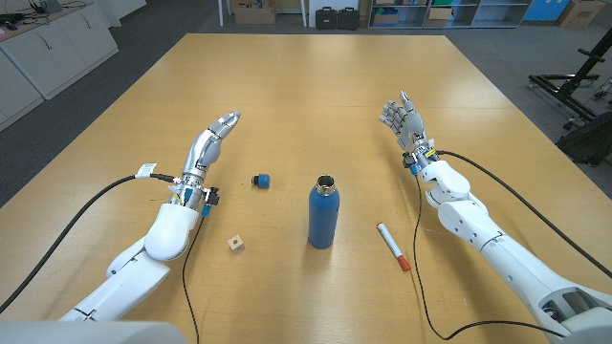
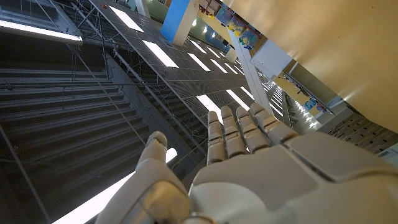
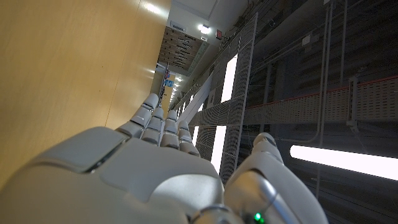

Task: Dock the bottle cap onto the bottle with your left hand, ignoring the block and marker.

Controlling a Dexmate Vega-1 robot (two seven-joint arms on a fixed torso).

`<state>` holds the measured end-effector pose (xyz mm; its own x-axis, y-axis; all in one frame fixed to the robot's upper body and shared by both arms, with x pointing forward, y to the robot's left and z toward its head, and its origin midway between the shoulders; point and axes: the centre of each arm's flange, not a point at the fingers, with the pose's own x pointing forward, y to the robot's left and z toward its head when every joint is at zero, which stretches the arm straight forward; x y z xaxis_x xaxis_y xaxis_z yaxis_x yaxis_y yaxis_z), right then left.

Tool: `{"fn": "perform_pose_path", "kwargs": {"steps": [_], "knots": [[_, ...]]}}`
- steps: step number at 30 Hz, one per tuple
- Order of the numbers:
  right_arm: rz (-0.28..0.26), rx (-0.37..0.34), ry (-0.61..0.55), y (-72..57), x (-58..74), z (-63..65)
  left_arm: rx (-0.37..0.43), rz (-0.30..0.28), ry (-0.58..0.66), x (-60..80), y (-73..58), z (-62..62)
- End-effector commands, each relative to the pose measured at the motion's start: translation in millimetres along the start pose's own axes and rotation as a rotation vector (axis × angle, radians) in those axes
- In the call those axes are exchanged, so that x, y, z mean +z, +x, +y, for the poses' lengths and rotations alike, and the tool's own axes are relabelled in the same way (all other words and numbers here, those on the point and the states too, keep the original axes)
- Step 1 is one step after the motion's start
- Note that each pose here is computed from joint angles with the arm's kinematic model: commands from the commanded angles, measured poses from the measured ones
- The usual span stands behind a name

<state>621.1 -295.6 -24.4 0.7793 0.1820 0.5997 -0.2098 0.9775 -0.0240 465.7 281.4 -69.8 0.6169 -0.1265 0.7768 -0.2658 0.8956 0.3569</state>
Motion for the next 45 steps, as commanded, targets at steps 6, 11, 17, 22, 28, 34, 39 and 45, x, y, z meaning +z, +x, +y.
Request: {"fn": "perform_pose_path", "kwargs": {"steps": [6, 11, 17, 22, 28, 34, 39, 45], "knots": [[0.011, 0.002, -0.006, -5.2, 0.9, 8.7, 0.066, -0.024, 0.2, 9.9, -11.8, 2.2], [0.015, 0.005, -0.005, -5.7, 0.1, 11.4, 0.078, -0.023, 0.24, 11.9, -13.8, 2.6], [0.017, 0.005, -0.002, -6.0, -1.2, 14.0, 0.08, -0.019, 0.326, 17.8, -14.1, 3.3], [0.019, 0.006, 0.0, -6.1, -2.7, 15.6, 0.059, -0.009, 0.399, 24.2, -11.5, 3.8], [0.018, 0.007, 0.001, -6.2, -3.8, 17.6, 0.034, 0.012, 0.511, 33.1, -8.5, 2.9], [0.021, 0.007, 0.006, -5.9, -4.6, 18.8, -0.008, 0.039, 0.59, 39.5, -5.4, 3.1], [0.02, 0.009, 0.004, -5.8, -5.8, 19.2, -0.023, 0.052, 0.605, 41.5, -4.3, 2.4], [0.02, 0.001, 0.013, -6.4, -6.8, 17.9, -0.026, 0.065, 0.659, 47.0, -5.3, 0.8]]}}
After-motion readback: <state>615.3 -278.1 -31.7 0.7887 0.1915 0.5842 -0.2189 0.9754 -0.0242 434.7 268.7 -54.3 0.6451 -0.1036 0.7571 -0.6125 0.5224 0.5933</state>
